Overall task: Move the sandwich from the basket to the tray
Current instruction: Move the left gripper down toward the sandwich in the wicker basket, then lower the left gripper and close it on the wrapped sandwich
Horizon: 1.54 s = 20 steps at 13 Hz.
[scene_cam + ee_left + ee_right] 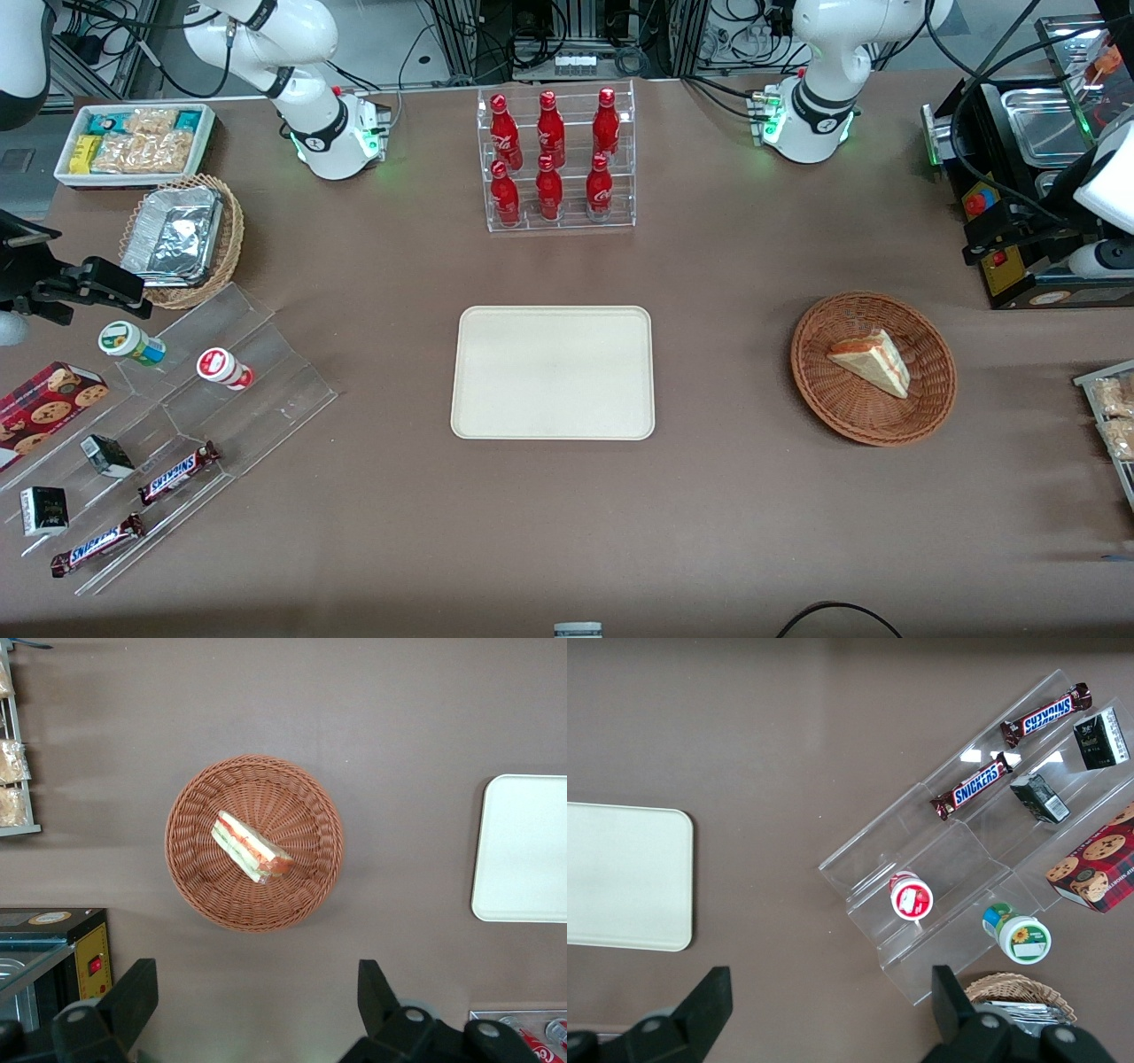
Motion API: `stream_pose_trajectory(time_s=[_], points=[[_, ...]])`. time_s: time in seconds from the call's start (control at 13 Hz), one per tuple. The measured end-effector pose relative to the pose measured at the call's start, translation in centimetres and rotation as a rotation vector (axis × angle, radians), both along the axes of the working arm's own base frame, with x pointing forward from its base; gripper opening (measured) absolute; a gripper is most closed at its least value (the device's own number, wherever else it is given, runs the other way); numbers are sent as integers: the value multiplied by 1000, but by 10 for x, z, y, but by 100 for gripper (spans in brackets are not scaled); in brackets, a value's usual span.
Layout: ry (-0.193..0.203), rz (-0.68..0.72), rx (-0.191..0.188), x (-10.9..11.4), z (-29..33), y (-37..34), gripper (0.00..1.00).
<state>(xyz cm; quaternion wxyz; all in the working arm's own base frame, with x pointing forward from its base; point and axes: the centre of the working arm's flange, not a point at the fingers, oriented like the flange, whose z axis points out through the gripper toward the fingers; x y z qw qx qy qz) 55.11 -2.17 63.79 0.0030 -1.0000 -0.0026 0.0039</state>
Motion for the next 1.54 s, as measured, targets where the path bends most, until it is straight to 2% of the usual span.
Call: stream_pose_trajectory(time_s=[0.38,0.54,0.69,0.77,1.0,1.31,1.54], points=[[11,10,6,2,-5,6,100],[31,14,39,7,-20,12,100],[61,22,49,16,-41,15,100],[79,55,49,22,-52,18,100],[113,305,63,34,-90,39,100],[81,574,76,39,-171,38,100],[27,758,62,31,-236,33,100]])
